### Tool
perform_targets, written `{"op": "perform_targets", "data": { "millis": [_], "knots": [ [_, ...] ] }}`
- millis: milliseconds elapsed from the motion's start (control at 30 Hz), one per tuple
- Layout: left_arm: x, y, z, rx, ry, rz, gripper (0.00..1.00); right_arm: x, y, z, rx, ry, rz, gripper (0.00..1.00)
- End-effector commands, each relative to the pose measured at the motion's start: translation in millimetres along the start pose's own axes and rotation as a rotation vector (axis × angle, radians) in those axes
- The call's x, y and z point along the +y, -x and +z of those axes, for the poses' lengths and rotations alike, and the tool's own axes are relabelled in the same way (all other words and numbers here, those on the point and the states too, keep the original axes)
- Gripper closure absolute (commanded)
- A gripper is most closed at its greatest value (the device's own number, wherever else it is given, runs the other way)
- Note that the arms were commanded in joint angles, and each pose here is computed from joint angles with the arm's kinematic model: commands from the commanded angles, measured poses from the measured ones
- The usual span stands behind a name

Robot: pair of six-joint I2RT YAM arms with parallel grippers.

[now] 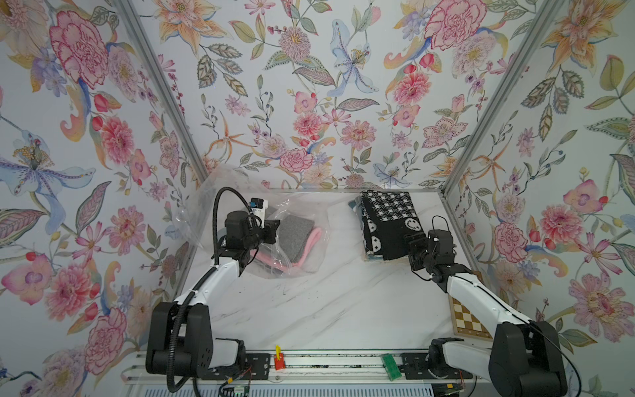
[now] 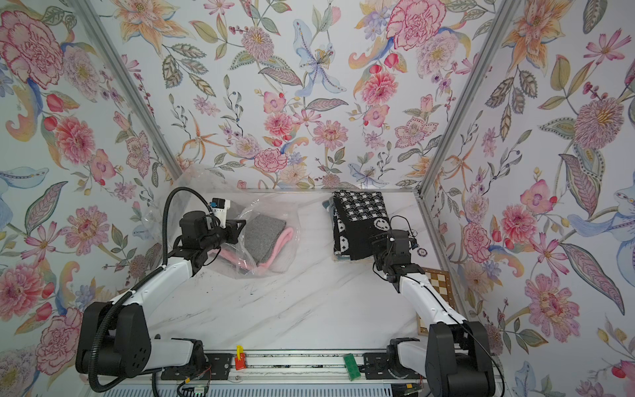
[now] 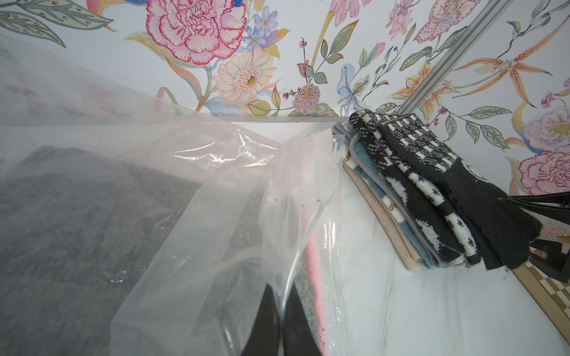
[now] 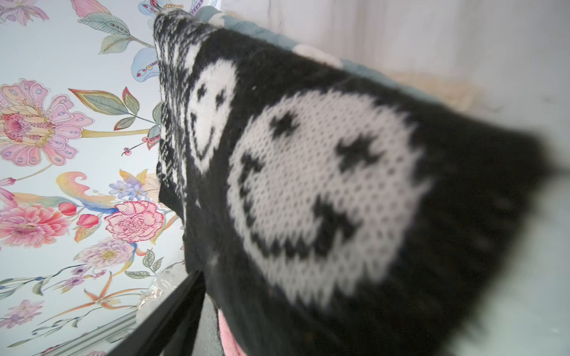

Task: Take the blanket out of the vacuum bag
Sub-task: Place the blanket at the center of the board.

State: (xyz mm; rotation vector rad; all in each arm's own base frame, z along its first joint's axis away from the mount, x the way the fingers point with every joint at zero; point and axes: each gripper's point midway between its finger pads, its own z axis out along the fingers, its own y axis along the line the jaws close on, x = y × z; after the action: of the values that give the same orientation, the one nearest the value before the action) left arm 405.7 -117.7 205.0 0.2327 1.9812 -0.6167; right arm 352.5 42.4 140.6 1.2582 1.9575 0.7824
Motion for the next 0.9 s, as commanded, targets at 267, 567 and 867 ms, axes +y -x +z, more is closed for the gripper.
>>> {"op": "perform_targets", "data": {
  "millis": [267,567,867],
  "knots": [
    [-3,3,3,0.008,-0.001,0.019,0.95,42,5,-51,-0.060,-0.218,-0.709,0.06],
    [-4,6,-1,-0.002,0.004,0.026,0.95,91,-47,-4,-0.012,-0.375,-1.162,0.07],
    [4,-2,7,0.036,0.025,0.032,0.95,82,-39,33,-0.062,-0.534,-1.260,0.12]
  ]
}}
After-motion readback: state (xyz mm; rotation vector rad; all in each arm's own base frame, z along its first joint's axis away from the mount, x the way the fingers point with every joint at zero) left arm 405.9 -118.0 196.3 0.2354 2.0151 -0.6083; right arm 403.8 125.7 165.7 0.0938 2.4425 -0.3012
